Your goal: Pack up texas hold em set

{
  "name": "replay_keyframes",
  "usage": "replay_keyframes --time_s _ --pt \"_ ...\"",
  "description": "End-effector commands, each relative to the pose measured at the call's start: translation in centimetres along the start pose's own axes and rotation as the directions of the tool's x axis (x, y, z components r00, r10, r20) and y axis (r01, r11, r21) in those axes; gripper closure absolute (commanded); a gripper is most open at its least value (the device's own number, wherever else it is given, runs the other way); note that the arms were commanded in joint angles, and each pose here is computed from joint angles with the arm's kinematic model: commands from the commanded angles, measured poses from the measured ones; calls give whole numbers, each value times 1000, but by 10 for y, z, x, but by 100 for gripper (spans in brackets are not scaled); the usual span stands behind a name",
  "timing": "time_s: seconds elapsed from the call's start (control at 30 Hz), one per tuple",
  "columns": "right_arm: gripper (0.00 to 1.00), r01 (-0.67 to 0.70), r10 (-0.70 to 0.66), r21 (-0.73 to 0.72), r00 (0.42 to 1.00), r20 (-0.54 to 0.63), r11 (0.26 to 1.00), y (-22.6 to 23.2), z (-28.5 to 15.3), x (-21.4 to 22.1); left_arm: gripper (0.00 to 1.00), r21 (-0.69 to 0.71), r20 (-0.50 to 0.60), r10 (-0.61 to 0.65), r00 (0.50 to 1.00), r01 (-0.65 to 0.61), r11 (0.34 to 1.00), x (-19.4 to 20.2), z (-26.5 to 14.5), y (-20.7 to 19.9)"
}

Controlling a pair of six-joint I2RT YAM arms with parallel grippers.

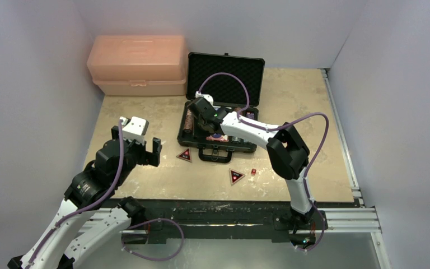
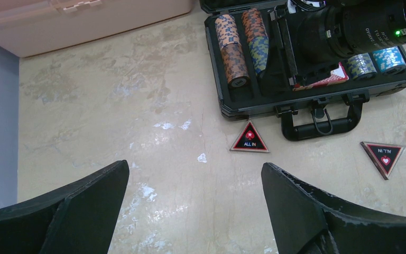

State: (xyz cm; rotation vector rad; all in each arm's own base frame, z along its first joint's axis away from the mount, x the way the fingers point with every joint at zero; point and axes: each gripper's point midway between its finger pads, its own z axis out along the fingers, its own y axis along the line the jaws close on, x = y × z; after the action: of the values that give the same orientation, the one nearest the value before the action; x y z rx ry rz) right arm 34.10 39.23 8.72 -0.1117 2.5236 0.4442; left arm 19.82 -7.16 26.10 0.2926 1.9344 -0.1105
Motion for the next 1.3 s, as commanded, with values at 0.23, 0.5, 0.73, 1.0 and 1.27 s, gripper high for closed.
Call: replay_keyframes --time_s 0.23,0.5,0.73,1.0,1.27 --pt "86 3 0 -50 999 43 999 14 -9 -14 4 -9 8 14 1000 -14 1000 -1 3 1" --pt "65 2 1 -48 998 56 999 13 -14 -17 4 -9 7 14 1000 -14 1000 -1 3 1" --pt "55 1 4 -57 997 72 998 15 -21 -22 4 -8 8 14 1000 -14 1000 -1 3 1" --pt "53 3 5 -83 995 97 997 20 -34 -31 4 -10 6 15 1000 -15 1000 -1 3 1" --pt "46 26 -6 -125 988 152 992 30 -56 -49 4 -8 6 16 1000 -16 1000 -1 3 1"
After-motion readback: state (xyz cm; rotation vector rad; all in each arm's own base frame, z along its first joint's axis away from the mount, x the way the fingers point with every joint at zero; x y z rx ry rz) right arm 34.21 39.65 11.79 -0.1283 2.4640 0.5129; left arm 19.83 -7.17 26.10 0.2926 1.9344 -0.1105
